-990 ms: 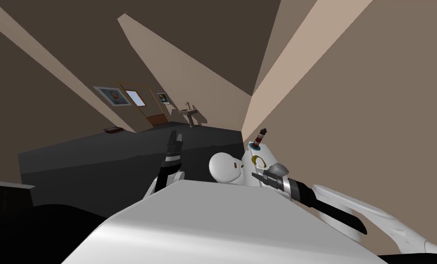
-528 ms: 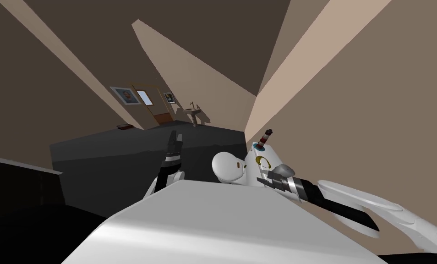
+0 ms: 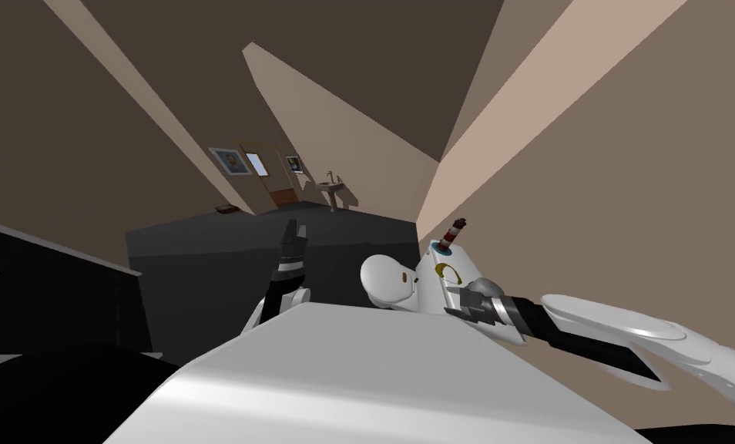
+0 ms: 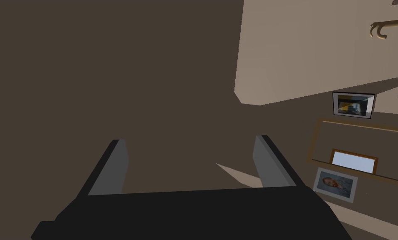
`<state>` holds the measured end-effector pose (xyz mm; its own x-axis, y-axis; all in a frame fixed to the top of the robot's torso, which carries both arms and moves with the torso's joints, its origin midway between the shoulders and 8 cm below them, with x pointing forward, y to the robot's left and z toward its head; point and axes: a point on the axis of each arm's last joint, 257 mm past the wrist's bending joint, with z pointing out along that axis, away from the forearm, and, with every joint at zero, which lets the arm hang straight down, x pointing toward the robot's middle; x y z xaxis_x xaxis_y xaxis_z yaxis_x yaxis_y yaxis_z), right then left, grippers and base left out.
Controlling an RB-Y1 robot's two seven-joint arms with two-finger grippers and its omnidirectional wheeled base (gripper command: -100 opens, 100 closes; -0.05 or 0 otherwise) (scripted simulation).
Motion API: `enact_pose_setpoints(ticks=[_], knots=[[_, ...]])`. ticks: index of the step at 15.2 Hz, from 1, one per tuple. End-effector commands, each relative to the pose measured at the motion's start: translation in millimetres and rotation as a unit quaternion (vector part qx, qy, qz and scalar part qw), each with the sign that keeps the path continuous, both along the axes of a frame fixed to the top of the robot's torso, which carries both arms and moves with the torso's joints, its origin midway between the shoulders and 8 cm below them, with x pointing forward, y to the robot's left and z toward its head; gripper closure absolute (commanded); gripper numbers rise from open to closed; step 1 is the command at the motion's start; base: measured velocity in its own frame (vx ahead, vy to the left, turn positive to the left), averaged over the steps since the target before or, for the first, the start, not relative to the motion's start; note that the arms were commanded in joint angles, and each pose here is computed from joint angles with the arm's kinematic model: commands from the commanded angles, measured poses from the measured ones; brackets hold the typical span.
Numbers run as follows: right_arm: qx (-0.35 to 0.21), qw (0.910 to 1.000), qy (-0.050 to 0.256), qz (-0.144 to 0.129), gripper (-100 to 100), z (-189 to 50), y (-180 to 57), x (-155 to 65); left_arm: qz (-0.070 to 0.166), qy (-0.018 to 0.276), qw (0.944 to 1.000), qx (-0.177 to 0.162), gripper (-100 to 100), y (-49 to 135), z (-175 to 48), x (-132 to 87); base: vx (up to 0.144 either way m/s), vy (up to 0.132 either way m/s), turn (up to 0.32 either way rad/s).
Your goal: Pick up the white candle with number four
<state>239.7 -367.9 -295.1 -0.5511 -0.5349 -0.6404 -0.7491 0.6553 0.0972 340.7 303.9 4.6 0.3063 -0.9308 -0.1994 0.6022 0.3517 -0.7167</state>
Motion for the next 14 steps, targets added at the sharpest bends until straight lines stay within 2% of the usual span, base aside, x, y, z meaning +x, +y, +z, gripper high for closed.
enact_pose_setpoints(ticks=[1,2,3,4,5,7,8,9,10,11,12,13,14], knots=[[-0.045,0.9984,-0.004,0.033,-100,-2,-17,-2,0.0,0.0,1.0,0.0,0,0.0,0,0,-0.041,0.011,0.111],[-0.045,0.9984,-0.004,0.033,-100,-2,-17,-2,0.0,0.0,1.0,0.0,0,0.0,0,0,-0.04,0.011,0.099],[-0.076,0.9954,-0.005,0.058,-100,-2,-30,-3,0.0,0.0,1.0,0.0,0,0.0,0,0,-0.045,0.015,0.107],[-0.077,0.9953,-0.005,0.059,-100,-3,-30,-3,0.0,0.0,1.0,0.0,0,0.0,0,0,-0.046,0.011,0.088],[-0.108,0.9905,-0.007,0.085,-100,-3,-42,-5,0.0,0.0,1.0,0.0,0,0.0,0,0,-0.05,0.013,0.103],[-0.109,0.9904,-0.007,0.086,-100,-2,-43,-5,0.0,0.0,1.0,0.0,0,0.0,0,0,-0.037,0.01,0.054],[-0.139,0.984,-0.008,0.112,-100,-2,-55,-6,0.0,0.0,1.0,0.0,0,0.0,0,0,-0.031,0.012,0.069],[-0.14,0.9837,-0.008,0.113,-100,-2,-56,-6,0.0,0.0,1.0,0.0,0,0.0,0,0,-0.035,0.012,0.082],[-0.17,0.9754,-0.009,0.14,-100,0,-68,-7,0.0,0.0,1.0,0.0,0,0.0,0,0,-0.036,0.013,0.116],[-0.17,0.9754,-0.009,0.14,-100,0,-68,-7,0.0,0.0,1.0,0.0,0,0.0,0,0,-0.036,0.012,0.097],[-0.197,0.9661,-0.01,0.167,-100,1,-80,-7,0.0,0.0,1.0,0.0,0,0.0,0,0,-0.042,0.019,0.096],[-0.199,0.9655,-0.01,0.168,-100,1,-81,-7,0.0,0.0,1.0,0.0,0,0.0,0,0,-0.046,0.018,0.082],[-0.224,0.955,-0.011,0.194,-100,3,-92,-8,0.0,0.0,1.0,0.0,0,0.0,0,0,-0.051,0.019,0.106]])
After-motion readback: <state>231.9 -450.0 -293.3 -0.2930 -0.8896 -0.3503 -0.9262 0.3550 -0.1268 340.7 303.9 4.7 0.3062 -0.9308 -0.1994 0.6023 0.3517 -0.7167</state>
